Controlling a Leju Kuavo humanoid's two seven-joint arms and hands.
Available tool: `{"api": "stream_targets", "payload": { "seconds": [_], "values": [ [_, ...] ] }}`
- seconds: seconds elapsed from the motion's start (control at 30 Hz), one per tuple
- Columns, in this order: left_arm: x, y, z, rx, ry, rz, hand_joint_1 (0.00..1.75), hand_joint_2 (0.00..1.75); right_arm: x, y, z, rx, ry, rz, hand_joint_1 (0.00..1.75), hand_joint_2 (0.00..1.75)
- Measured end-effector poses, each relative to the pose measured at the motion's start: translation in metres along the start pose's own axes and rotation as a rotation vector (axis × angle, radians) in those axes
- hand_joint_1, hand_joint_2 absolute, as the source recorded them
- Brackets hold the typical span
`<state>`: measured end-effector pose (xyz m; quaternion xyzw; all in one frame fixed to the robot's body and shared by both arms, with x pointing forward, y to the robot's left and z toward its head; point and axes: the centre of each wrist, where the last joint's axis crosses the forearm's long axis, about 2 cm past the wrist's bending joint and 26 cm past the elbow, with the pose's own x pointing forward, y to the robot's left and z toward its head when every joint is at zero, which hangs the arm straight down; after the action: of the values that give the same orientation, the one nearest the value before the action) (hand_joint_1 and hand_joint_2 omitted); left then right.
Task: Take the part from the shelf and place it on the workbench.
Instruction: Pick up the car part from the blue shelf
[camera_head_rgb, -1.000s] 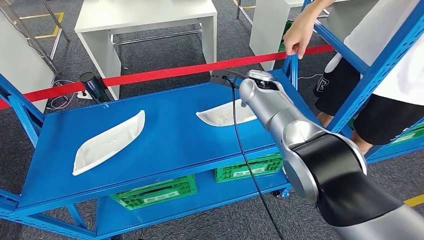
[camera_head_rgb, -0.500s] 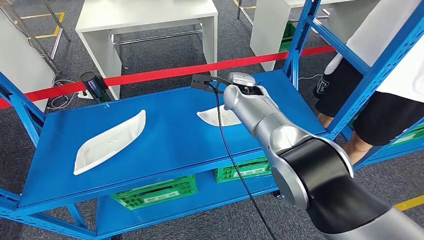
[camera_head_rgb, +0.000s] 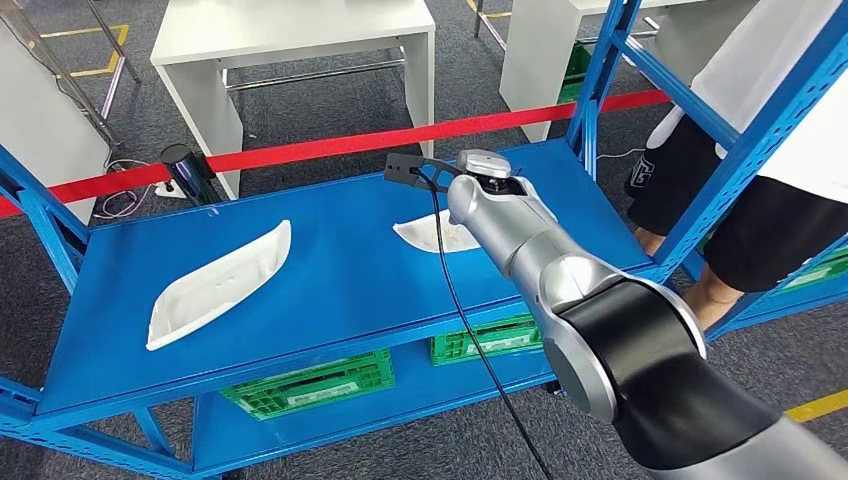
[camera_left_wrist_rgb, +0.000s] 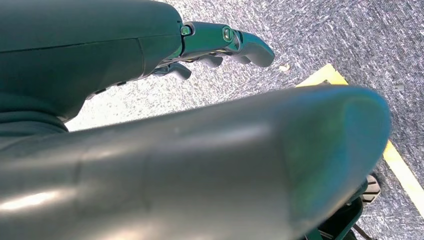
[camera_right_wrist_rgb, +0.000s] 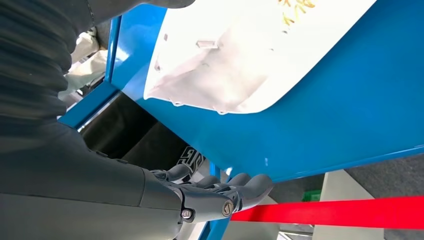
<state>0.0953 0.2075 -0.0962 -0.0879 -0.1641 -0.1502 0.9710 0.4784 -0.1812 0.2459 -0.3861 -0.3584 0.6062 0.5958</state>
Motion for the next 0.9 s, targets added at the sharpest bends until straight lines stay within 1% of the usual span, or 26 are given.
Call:
{"api": "stream_targets", "payload": {
  "seconds": [0.23, 0.6, 0.9],
  "values": [
    [0.0, 0.0, 0.0, 0.0, -0.003, 0.005, 0.0, 0.0, 0.0, 0.007, -0.001, 0.019, -0.002, 0.007, 0.0, 1.75],
    [0.0, 0.0, 0.0, 0.001, -0.008, 0.012, 0.0, 0.0, 0.001, 0.029, -0.003, 0.06, 0.002, 0.023, 0.0, 1.75],
    [-0.001, 0.0, 0.0, 0.001, -0.008, 0.014, 0.0, 0.0, 0.002, 0.032, -0.003, 0.064, 0.002, 0.03, 0.0, 1.75]
  ]
}}
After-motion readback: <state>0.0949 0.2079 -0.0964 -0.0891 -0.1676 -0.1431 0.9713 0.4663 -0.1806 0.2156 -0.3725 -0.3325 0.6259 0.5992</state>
